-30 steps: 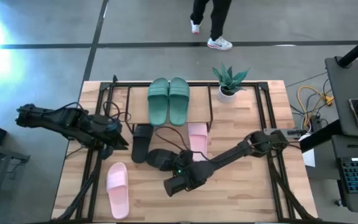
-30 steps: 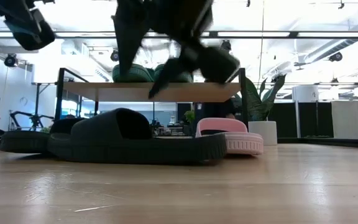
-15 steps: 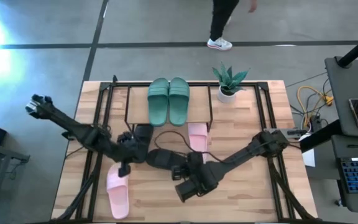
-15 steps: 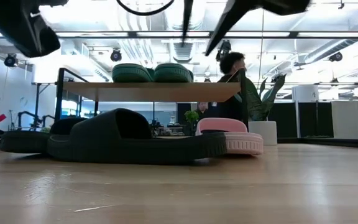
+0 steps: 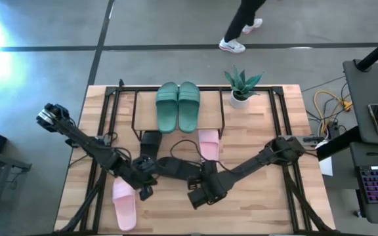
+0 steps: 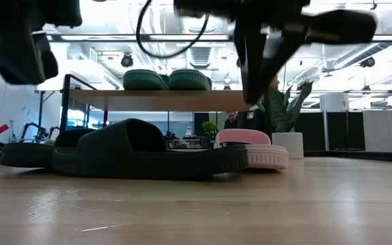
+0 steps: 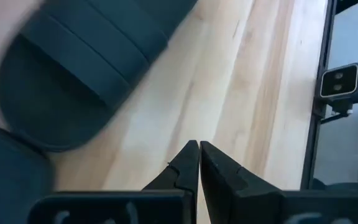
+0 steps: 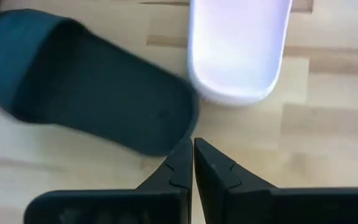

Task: Pick and place slides into the shelf
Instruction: Move the black slide under the shelf

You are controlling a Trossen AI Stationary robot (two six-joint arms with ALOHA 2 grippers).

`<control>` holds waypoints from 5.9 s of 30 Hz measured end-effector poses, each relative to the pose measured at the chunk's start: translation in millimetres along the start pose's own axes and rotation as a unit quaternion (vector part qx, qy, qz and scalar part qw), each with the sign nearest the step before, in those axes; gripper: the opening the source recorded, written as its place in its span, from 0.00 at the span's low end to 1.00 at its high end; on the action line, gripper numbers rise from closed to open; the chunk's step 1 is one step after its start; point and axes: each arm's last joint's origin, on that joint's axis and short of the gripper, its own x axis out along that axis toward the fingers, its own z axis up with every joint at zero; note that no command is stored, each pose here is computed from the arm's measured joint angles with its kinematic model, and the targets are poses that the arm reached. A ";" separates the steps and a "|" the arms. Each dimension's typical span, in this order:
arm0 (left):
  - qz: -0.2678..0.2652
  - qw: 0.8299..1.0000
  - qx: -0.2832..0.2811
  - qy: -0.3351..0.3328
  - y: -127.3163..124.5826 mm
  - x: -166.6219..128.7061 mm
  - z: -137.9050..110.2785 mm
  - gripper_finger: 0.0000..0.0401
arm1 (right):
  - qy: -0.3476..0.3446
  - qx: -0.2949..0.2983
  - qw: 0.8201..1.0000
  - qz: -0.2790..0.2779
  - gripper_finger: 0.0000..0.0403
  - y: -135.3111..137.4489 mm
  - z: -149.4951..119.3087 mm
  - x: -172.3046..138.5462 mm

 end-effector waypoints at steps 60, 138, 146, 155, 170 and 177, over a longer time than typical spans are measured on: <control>-0.065 0.952 -0.162 -0.252 -6.6 -116.5 1.5 0.00 | 0.081 -0.073 0.989 0.098 0.02 -23.8 -54.1 45.8; -0.120 0.928 -0.157 -0.316 -0.1 -148.4 9.5 0.00 | 0.079 -0.087 0.971 0.208 0.02 13.3 24.7 55.8; -0.120 0.928 -0.157 -0.316 0.0 -148.4 9.5 0.00 | 0.046 -0.087 0.978 0.184 0.02 14.1 44.9 63.2; -0.120 0.928 -0.157 -0.316 0.0 -148.6 9.6 0.00 | 0.118 -0.154 0.968 0.160 0.02 4.9 19.7 41.3; -0.121 0.928 -0.155 -0.317 0.9 -149.9 9.8 0.00 | 0.118 -0.144 0.973 0.137 0.02 1.6 -7.4 67.9; -0.123 0.927 -0.156 -0.318 1.6 -151.1 9.8 0.00 | 0.114 -0.153 0.961 0.202 0.02 17.3 -2.7 70.5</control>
